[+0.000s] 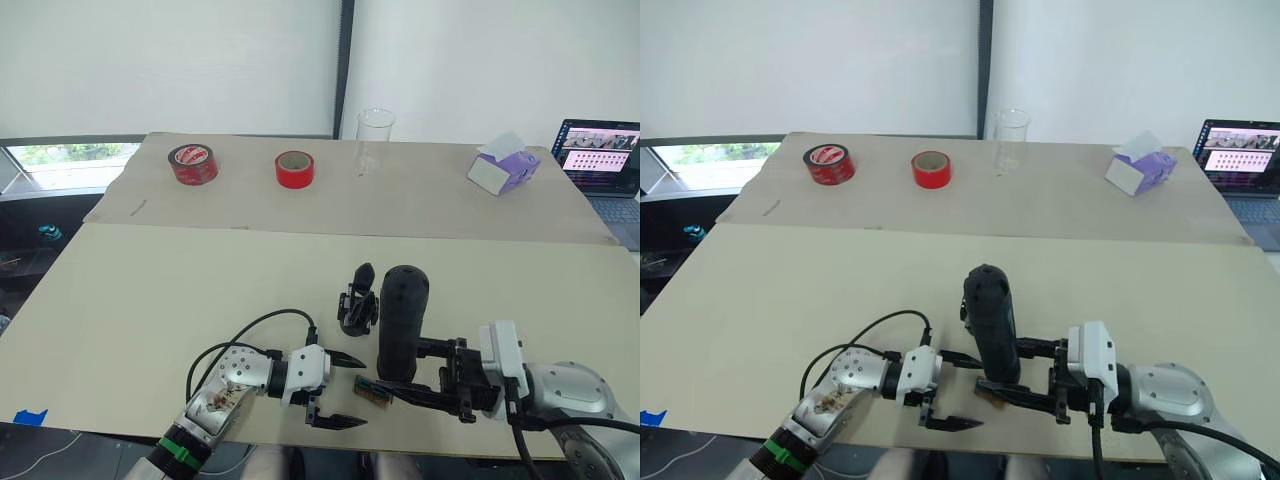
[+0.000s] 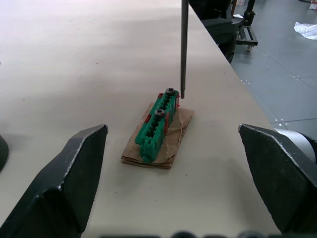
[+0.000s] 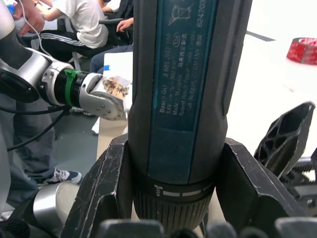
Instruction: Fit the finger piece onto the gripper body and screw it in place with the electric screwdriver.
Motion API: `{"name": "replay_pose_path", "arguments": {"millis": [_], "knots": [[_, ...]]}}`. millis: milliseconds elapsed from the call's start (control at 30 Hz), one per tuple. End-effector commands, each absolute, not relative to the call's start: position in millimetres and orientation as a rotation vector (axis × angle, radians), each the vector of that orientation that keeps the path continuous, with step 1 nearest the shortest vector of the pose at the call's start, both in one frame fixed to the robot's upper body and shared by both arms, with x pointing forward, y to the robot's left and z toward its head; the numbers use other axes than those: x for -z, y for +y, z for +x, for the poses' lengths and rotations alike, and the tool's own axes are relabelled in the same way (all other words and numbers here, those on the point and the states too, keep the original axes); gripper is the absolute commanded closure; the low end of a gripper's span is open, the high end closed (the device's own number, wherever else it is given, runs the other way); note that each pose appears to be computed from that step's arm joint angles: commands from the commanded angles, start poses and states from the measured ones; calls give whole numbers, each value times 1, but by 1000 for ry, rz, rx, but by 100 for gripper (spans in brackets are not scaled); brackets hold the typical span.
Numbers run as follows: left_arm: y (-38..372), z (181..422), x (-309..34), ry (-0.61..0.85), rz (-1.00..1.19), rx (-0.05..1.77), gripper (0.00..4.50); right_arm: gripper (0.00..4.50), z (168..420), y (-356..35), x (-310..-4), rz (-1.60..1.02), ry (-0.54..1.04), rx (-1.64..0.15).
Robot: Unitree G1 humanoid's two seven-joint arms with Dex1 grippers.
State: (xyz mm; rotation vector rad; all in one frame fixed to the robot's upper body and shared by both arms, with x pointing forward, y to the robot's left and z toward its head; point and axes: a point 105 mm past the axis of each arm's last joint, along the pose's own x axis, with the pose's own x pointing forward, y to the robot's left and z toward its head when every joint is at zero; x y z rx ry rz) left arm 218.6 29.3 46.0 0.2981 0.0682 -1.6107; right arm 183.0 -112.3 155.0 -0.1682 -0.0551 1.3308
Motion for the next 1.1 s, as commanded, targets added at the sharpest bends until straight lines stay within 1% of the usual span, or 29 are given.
{"name": "replay_pose_path", "arguments": {"millis": [33,133,300,500,800,1100], "knots": [[35,216,-26,171,285,1603,0,259,175,-107,-167,-167,-111,-1374],[35,217,-26,171,287,1602,0,259,176,-108,-171,-170,-128,-1367],[35,218,-26,169,289,1598,0,259,178,-111,-185,-174,-184,-1341],[36,222,-26,168,289,1588,0,259,180,-109,-193,-158,-211,-1332],[34,226,-27,162,294,1589,0,259,183,-110,-184,-171,-198,-1320],[35,225,-27,163,300,1590,0,259,183,-110,-181,-169,-192,-1320]]}}
